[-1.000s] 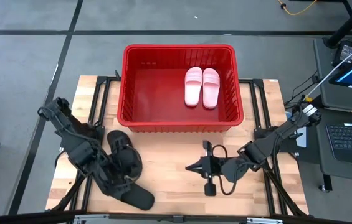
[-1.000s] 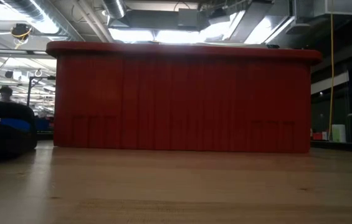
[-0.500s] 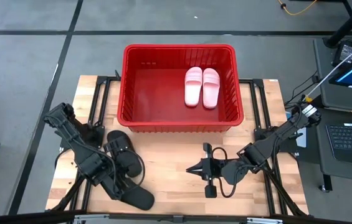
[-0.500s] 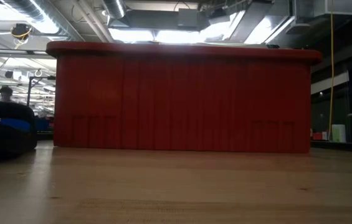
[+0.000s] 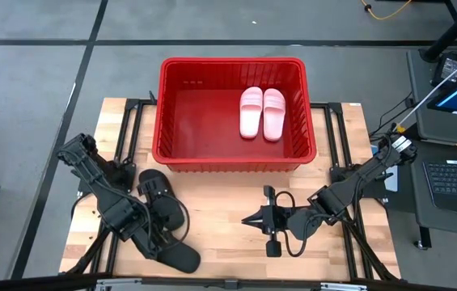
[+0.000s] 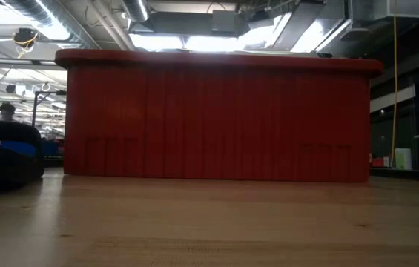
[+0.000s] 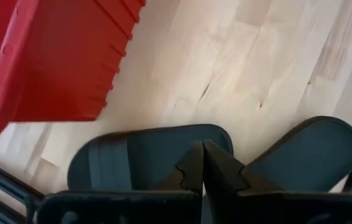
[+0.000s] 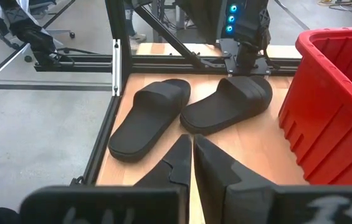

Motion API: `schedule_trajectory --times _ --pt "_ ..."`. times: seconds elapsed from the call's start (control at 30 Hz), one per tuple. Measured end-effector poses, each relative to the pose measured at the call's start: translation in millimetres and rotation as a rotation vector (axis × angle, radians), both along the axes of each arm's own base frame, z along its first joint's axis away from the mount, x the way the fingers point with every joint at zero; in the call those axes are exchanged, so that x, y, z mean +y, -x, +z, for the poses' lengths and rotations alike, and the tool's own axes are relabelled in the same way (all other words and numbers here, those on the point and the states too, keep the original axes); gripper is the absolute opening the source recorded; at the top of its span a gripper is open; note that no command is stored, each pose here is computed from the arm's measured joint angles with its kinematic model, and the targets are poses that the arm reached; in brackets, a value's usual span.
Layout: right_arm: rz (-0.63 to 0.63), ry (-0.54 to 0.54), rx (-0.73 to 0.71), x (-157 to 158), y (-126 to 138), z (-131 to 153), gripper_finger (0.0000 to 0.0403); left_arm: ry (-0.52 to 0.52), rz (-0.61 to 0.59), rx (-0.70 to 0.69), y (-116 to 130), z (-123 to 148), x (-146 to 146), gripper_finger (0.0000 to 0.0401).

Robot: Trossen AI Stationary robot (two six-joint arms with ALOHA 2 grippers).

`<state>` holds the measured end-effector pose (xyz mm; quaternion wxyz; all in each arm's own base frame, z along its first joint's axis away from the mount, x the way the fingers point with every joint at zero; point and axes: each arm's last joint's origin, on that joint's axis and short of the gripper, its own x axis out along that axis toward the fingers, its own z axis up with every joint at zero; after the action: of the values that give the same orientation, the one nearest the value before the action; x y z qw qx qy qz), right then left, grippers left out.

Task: Pick and place slides into bin
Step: Put the top black slide into the red bin

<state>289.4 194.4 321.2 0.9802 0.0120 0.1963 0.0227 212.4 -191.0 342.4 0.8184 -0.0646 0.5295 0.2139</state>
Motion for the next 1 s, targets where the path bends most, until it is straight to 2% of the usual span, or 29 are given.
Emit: schedule_trajectory --times 0.87,1.0 --pt "0.000 0.000 0.000 -0.1 -0.1 -0.1 0.0021 -0.024 -0.036 -0.001 -0.5 -0.1 0.1 0.0005" --pt "0.001 0.002 0.000 0.0 -0.1 -0.1 0.0021 -0.023 -0.036 -0.002 -0.6 -0.1 0.0 0.0025"
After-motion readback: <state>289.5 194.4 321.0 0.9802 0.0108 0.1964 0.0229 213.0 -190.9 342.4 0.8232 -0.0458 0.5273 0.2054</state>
